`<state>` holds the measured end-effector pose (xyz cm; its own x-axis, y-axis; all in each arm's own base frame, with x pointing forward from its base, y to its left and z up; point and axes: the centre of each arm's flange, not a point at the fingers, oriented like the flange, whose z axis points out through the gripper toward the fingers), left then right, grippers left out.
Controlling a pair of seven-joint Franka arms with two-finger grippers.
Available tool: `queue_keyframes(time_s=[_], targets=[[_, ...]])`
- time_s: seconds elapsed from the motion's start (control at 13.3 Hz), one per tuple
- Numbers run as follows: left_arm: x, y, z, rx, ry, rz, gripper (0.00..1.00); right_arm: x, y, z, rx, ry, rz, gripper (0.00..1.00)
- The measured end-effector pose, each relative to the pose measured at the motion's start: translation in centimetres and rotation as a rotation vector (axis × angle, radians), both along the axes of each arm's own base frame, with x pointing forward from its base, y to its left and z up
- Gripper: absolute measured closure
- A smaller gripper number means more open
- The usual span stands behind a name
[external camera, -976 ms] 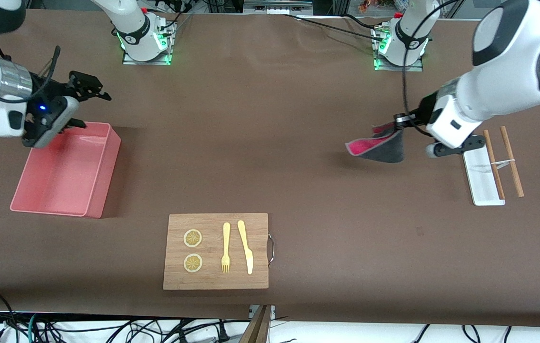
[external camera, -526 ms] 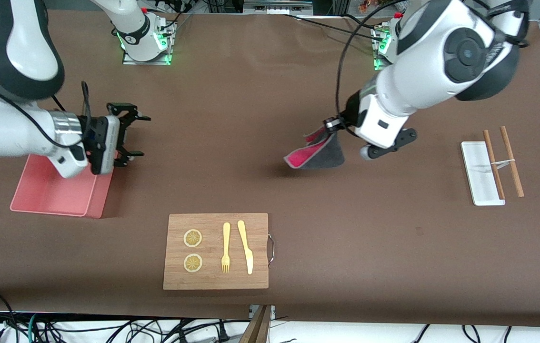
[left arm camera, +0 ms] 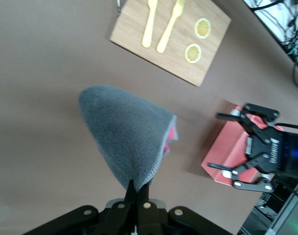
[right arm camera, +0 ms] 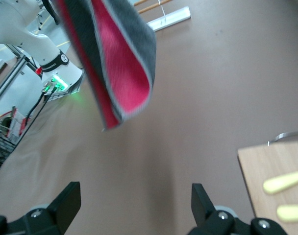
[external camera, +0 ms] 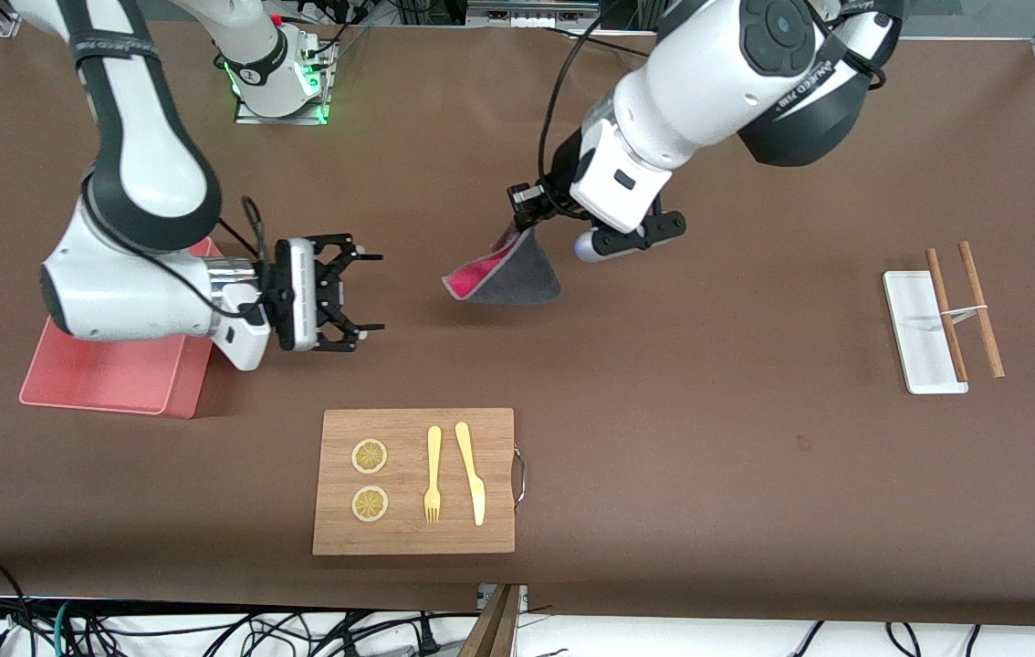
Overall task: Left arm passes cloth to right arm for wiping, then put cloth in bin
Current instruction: 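Carry the cloth to the middle while the right gripper reaches toward it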
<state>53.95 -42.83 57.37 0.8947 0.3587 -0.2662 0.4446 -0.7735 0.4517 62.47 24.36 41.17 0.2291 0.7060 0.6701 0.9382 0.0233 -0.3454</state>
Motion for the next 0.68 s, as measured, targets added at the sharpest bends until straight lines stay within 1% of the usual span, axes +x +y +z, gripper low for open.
queue_keyframes(time_s=[0.23,0.38,0.68], targets=[[-1.1,-1.9,0.6,-0.028,-0.015,0.022,0.98,-0.4,3.1,1.2,0.004,-0.059,0.011,0.00],[-1.4,-2.4,0.6,-0.031,-0.015,0.021,0.98,-1.0,5.0,1.9,0.008,-0.080,0.030,0.00],[-1.3,-2.3,0.7,-0.031,-0.016,0.025,0.98,-2.2,7.6,2.9,0.013,-0.110,0.058,0.00]])
